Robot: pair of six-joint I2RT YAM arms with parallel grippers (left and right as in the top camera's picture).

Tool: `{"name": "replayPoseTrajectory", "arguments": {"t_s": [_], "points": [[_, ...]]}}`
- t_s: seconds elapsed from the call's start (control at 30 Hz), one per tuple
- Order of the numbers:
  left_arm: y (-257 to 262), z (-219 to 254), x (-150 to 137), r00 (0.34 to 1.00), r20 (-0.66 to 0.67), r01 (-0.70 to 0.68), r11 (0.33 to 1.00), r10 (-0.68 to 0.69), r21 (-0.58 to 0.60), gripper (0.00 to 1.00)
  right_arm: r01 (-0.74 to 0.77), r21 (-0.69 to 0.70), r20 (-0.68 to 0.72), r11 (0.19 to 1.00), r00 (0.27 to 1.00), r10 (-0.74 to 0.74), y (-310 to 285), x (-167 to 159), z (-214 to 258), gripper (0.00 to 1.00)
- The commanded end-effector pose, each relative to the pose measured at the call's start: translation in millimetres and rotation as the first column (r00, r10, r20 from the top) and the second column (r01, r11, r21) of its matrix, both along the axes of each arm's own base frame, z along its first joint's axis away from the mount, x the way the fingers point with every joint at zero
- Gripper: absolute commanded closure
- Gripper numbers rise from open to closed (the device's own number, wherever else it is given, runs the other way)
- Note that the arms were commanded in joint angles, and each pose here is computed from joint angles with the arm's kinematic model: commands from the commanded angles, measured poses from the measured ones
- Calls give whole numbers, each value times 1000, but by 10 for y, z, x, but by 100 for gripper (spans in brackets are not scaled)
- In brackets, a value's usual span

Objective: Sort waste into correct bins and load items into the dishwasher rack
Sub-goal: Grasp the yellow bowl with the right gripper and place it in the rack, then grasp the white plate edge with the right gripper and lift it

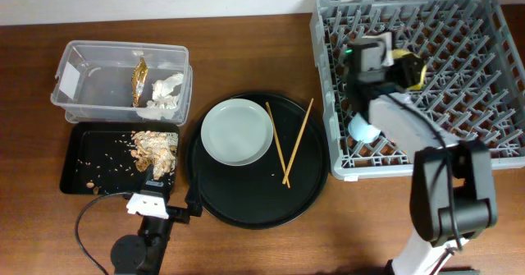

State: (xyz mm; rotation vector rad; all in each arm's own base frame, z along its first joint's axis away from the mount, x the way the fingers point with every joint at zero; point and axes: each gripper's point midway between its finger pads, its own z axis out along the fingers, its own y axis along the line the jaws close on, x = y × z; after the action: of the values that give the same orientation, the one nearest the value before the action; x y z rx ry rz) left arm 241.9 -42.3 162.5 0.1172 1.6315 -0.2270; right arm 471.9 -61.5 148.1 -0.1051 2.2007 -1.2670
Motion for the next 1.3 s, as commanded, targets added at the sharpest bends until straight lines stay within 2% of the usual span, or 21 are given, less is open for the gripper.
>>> {"name": "replayPoseTrajectory", "arguments": {"t_s": [0.0, 0.03, 0.1, 0.13, 0.17, 0.2, 0.23, 0.33, 0.47, 0.53, 0.57, 0.6, 0.67, 0.77, 0.83, 0.87, 0.9, 0.97, 1.1, 1.2, 1.27], "points": [[4, -20, 1, 1000, 1, -1, 1000, 1, 15, 1, -95, -30, 38, 995, 995, 96, 581, -103, 330, 15], [4, -20, 1, 1000, 1, -1, 1000, 1, 15, 1, -158, -16, 71, 987, 985, 159, 857, -204, 582, 11], [4, -20, 1, 1000, 1, -1, 1000, 1, 15, 1, -388, 255, 72, 886, 921, 383, 1596, -571, 721, 9], [4, -20, 1, 1000, 1, -1, 1000, 1, 15, 1, -431, 454, 59, 780, 888, 456, 1923, -764, 567, 11], [4, -20, 1, 1000, 1, -1, 1000, 1, 15, 1, -335, 786, 18, 520, 853, 522, 2479, -1189, 261, 18], [4, -20, 1, 1000, 1, -1, 1000, 1, 15, 1, -166, 944, -32, 286, 815, 579, 2914, -1555, 95, 33], [4, -20, 1, 1000, 1, -1, 1000, 1, 15, 1, 48, 984, -137, 172, 819, 557, 3181, -1858, -152, 42], [4, -20, 1, 1000, 1, -1, 1000, 1, 15, 1, 243, 937, -320, 249, 884, 340, 3253, -1876, -857, 37], [4, -20, 1, 1000, 1, -1, 1000, 1, 15, 1, 321, 928, -355, 191, 917, 183, 3282, -1591, -1325, 37], [4, -20, 1, 1000, 1, -1, 1000, 1, 15, 1, 321, 927, -355, 193, 917, 180, 3314, -1538, -1488, 38], [4, -20, 1, 1000, 1, -1, 1000, 1, 15, 1, 344, 915, -382, 211, 907, 177, 3294, -1590, -1569, 72], [4, -20, 1, 1000, 1, -1, 1000, 1, 15, 1, 362, 904, -404, 227, 898, 175, 3273, -1652, -1592, 93], [4, -20, 1, 1000, 1, -1, 1000, 1, 15, 1, 374, 898, -417, 232, 892, 177, 3232, -1733, -1443, 96], [4, -20, 1, 1000, 1, -1, 1000, 1, 15, 1, 71, 974, -119, 213, 968, 222, 3079, -1417, -433, 96], [4, -18, 1, 1000, 2, -1, 1000, 1, 15, 1, -347, 849, 250, 397, 928, 277, 2484, -1199, 693, 96], [4, -18, 1, 1000, 2, -1, 1000, 1, 15, 1, -425, 731, 354, 533, 905, 236, 2101, -1166, 1073, 96], [4, -18, 1, 1000, 2, -1, 1000, 1, 15, 1, -407, 567, 450, 716, 882, 144, 1566, -1176, 1464, 96], [4, -18, 1, 1000, 2, -1, 1000, 1, 15, 1, -252, 337, 530, 907, 847, 39, 823, -1185, 1922, 96], [4, -19, 1, 1000, 1, -1, 1000, 1, 15, 1, -56, 162, 568, 985, 822, -47, -57, -503, 1964, 96], [4, -18, 1, 1000, 2, -1, 1000, 1, 15, 1, 33, 52, 373, 998, 926, -50, -386, 78, 1031, 96], [4, -18, 1, 1000, 2, -1, 1000, 1, 15, 1, 26, 46, 329, 999, 943, -39, -317, 282, 785, 96]]}}
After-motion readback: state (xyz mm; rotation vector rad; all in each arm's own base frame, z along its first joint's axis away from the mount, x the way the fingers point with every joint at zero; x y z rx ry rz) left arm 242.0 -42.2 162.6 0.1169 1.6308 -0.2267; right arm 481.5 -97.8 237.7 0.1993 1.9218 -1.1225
